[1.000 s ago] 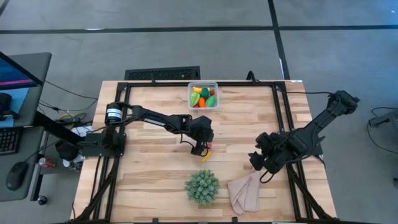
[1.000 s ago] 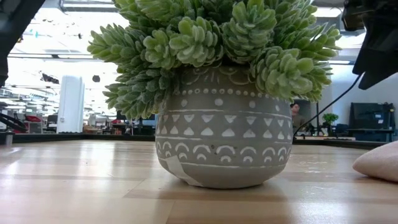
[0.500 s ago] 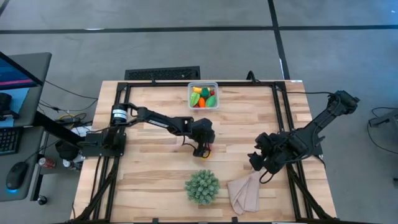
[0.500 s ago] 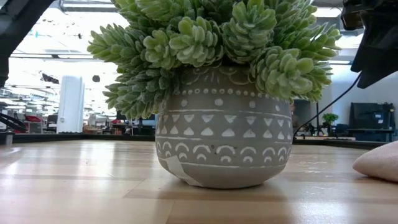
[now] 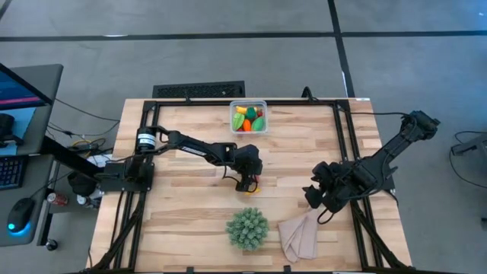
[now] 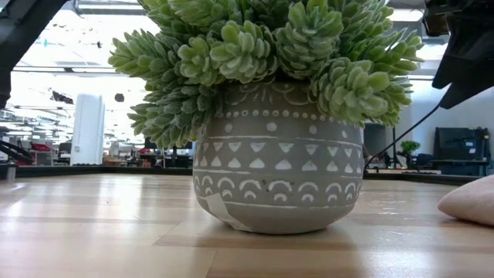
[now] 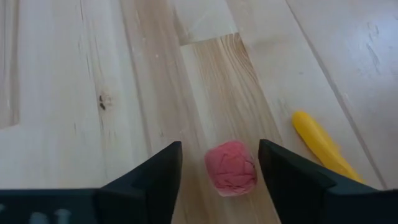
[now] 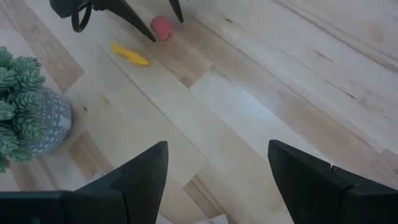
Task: Pick and placing Produce into tupperware
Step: Put the peach into the transparent bin
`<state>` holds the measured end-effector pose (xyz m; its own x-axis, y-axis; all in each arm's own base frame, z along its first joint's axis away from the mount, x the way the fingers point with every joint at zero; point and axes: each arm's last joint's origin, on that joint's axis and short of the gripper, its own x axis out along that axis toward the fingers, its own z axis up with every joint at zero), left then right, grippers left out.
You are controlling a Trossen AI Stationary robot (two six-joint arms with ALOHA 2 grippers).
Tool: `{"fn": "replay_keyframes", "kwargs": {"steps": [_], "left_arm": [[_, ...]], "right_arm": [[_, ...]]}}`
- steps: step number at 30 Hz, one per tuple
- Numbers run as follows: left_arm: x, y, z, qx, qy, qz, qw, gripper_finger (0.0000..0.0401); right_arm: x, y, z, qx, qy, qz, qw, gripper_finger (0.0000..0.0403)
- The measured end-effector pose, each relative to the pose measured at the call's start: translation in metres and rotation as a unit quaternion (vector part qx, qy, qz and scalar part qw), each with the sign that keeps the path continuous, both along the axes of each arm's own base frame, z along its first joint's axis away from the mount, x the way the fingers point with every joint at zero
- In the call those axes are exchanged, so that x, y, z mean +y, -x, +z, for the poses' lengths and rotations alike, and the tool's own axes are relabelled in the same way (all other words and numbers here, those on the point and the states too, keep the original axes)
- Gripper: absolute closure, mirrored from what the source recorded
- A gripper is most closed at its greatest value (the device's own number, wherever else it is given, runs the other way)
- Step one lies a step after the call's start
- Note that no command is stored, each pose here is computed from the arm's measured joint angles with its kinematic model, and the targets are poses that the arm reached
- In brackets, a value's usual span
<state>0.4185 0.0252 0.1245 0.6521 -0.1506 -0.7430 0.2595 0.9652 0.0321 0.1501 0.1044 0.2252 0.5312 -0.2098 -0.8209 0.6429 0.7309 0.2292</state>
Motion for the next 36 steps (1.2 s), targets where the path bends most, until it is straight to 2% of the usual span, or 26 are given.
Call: {"fn": "replay_keyframes", "kwargs": {"steps": [23,36], "left_arm": [[0.000,0.001,0.000,0.008,0.004,0.003,1.000,0.0312],[0.012,0.002,0.000,0.010,0.035,0.049,0.998,0.0323]], "right_arm": [[-0.009,-0.006,0.000,0.006,0.019,-0.005,1.000,0.0132],[-0.011,-0.007,0.000,0.001,0.035,-0.005,0.999,0.0132]]}}
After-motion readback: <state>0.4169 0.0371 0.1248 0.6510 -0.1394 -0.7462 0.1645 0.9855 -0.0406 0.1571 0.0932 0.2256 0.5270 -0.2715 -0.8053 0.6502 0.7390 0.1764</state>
